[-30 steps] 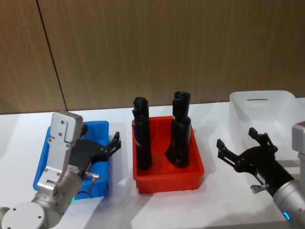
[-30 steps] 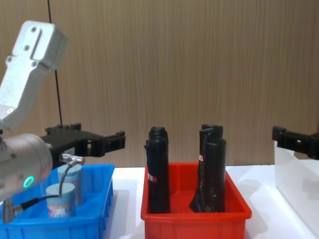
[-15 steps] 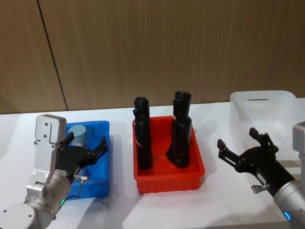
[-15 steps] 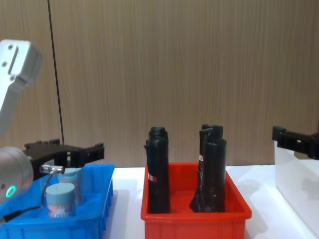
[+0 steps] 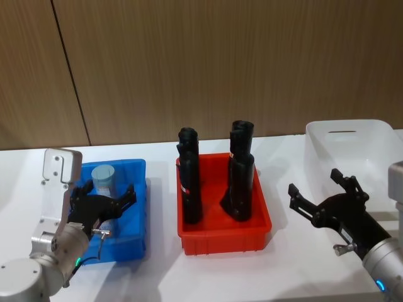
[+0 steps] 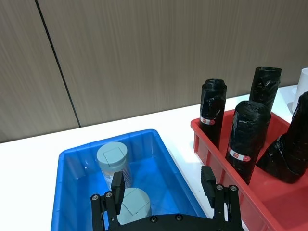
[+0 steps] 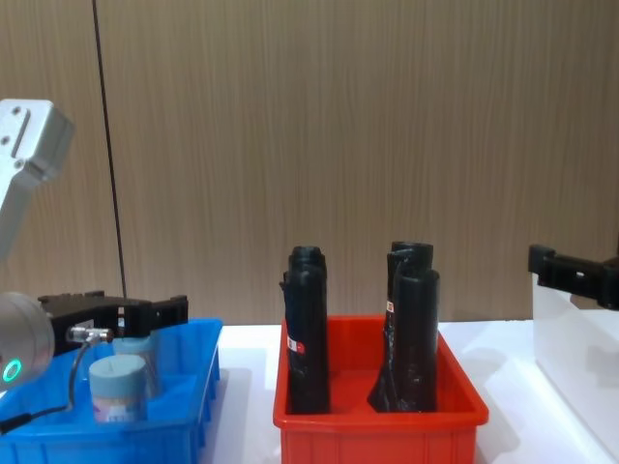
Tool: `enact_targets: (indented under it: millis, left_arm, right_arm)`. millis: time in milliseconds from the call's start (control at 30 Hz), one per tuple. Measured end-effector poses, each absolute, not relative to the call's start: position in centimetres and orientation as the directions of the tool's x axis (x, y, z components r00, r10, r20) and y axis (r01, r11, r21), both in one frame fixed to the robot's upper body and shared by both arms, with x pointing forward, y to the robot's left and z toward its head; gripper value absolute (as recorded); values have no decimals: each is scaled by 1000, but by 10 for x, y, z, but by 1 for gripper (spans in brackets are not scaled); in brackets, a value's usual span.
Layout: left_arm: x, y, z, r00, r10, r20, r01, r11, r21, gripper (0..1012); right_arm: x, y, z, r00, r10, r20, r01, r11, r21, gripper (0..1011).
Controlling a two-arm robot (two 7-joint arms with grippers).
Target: Pick the cotton swabs from the blue box and place them into the white box.
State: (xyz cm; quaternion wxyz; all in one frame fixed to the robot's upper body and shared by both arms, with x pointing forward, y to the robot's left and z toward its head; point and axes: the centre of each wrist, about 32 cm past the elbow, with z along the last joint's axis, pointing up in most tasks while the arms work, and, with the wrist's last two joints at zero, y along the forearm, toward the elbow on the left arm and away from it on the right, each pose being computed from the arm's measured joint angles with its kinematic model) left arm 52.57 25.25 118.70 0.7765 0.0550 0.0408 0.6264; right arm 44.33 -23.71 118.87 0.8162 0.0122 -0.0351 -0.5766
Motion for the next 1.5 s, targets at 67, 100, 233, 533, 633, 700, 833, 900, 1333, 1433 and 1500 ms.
enact_targets:
  millis: [67, 100, 233, 533, 633, 700, 833, 900, 1333, 1433, 1500]
  left_arm:
    - [529, 253, 1189, 220, 975, 2, -965, 218, 148, 1004]
    - [531, 254, 1189, 227, 974, 0, -963, 224, 153, 1004]
    - [538, 255, 1192, 246, 969, -9, -954, 244, 175, 1004]
    - [555, 255, 1196, 271, 962, -35, -937, 272, 218, 1004]
    - [558, 255, 1197, 268, 962, -44, -935, 271, 231, 1004]
    - [559, 255, 1198, 265, 963, -49, -933, 269, 238, 1004]
    - [562, 254, 1199, 244, 968, -59, -933, 251, 260, 1004]
    - [562, 253, 1199, 231, 971, -62, -932, 239, 272, 1004]
    - [564, 251, 1201, 173, 983, -58, -929, 182, 322, 1004]
    - [565, 251, 1201, 167, 984, -56, -928, 176, 328, 1004]
    - [565, 251, 1201, 163, 985, -54, -927, 171, 334, 1004]
  right_arm:
    - [443, -237, 1189, 333, -942, 43, 940, 335, 60, 1002]
    - [443, -237, 1189, 333, -942, 43, 940, 335, 60, 1002]
    - [443, -237, 1189, 333, -942, 43, 940, 335, 60, 1002]
    - [443, -237, 1189, 333, -942, 43, 940, 335, 60, 1002]
    - [443, -237, 1189, 333, -942, 43, 940, 335, 60, 1002]
    - [443, -237, 1189, 333, -942, 43, 940, 335, 60, 1002]
    - [443, -237, 1189, 333, -942, 43, 940, 335, 60, 1002]
    - [443, -237, 1189, 333, -942, 43, 940, 335, 60, 1002]
    - [443, -237, 1189, 333, -942, 43, 940, 335, 60, 1002]
    - [443, -237, 1189, 333, -942, 43, 940, 335, 60, 1002]
    - [443, -237, 1189, 333, -942, 43, 940, 335, 61, 1002]
